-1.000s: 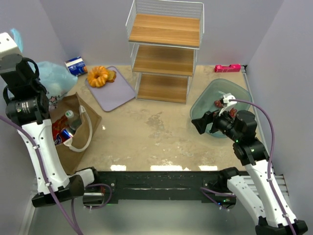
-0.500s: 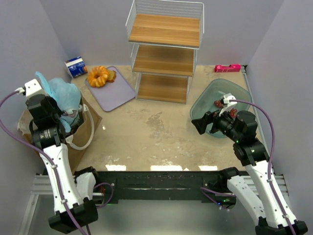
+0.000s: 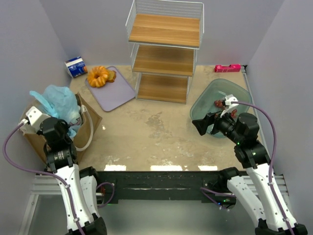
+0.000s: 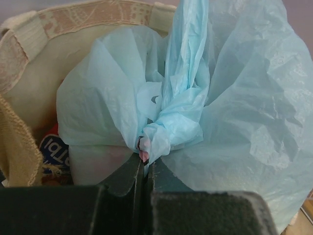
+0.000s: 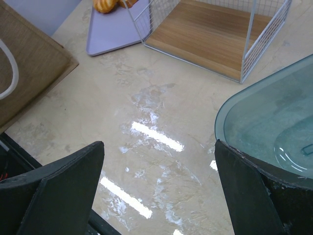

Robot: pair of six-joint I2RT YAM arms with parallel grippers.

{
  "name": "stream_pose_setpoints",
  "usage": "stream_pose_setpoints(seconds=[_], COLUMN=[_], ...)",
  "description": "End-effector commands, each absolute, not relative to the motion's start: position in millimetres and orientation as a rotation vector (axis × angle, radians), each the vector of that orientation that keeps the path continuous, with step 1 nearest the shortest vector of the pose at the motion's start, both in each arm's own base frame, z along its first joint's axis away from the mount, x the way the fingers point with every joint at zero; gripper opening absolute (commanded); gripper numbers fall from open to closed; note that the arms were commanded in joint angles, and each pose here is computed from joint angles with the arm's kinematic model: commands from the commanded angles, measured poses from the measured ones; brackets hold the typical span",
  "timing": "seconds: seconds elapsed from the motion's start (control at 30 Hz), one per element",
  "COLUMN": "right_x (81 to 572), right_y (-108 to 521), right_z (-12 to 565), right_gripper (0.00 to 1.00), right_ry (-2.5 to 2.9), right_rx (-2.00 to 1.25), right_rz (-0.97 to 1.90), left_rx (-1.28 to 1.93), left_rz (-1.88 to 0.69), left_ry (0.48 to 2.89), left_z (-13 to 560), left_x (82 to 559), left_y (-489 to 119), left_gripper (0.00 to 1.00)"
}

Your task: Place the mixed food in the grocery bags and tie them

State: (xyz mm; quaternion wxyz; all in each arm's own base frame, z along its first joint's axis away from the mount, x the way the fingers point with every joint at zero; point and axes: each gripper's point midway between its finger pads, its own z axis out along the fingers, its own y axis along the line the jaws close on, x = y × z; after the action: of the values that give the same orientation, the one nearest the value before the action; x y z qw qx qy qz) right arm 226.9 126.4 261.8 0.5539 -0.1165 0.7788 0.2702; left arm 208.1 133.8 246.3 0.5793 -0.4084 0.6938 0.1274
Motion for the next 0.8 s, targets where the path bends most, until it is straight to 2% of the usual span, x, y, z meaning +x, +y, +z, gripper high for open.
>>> stream_pose_setpoints(seconds=[0.0, 0.03, 0.07, 0.1, 0.13, 0.2, 0.23, 0.43, 0.67, 0.77], right_x=[226.3, 226.4, 226.5, 226.8, 226.9, 226.3, 225.1, 227.6, 248.6, 257.3], right_y=[126.2, 126.6, 126.8, 126.6, 126.6, 125.8, 125.9, 121.0, 106.3, 102.3], right_z=[265.8, 266.1, 265.7, 266.1, 266.1, 266.7, 268.8, 275.7, 277.8, 287.1], right_gripper=[0.99, 0.99, 0.99, 0.99, 0.99, 0.99, 0.99, 0.99, 0.99, 0.99], right_ry=[1.82, 1.82, 1.821, 1.821, 1.823, 1.822, 1.814, 1.799, 1.851, 1.847], right_rx=[-0.281, -0.284, -0.286, -0.283, -0.283, -0.283, -0.286, -0.263, -0.171, -0.14], right_rz=[0.637, 0.637, 0.637, 0.637, 0.637, 0.632, 0.633, 0.605, 0.502, 0.475], left_rx=[-0.98, -0.953, -0.934, -0.913, -0.882, -0.85, -0.835, -0.642, -0.312, -0.217], left_rz=[0.359, 0.387, 0.397, 0.404, 0.42, 0.443, 0.444, 0.415, 0.102, 0.008], left_ry=[1.497, 1.491, 1.482, 1.458, 1.45, 1.433, 1.425, 1.425, 1.405, 1.409], left_z=[271.3, 278.8, 285.8, 296.7, 303.6, 314.1, 319.4, 367.8, 441.9, 454.9], left_x=[195.7, 192.6, 191.1, 187.6, 186.5, 182.5, 182.2, 196.9, 245.3, 260.6], left_y=[144.4, 146.1, 146.0, 145.2, 145.3, 145.4, 144.5, 131.3, 72.3, 51.3], left_gripper=[0.12, 0.2, 0.35, 0.66, 0.78, 0.97, 1.0, 1.0, 1.0, 1.0])
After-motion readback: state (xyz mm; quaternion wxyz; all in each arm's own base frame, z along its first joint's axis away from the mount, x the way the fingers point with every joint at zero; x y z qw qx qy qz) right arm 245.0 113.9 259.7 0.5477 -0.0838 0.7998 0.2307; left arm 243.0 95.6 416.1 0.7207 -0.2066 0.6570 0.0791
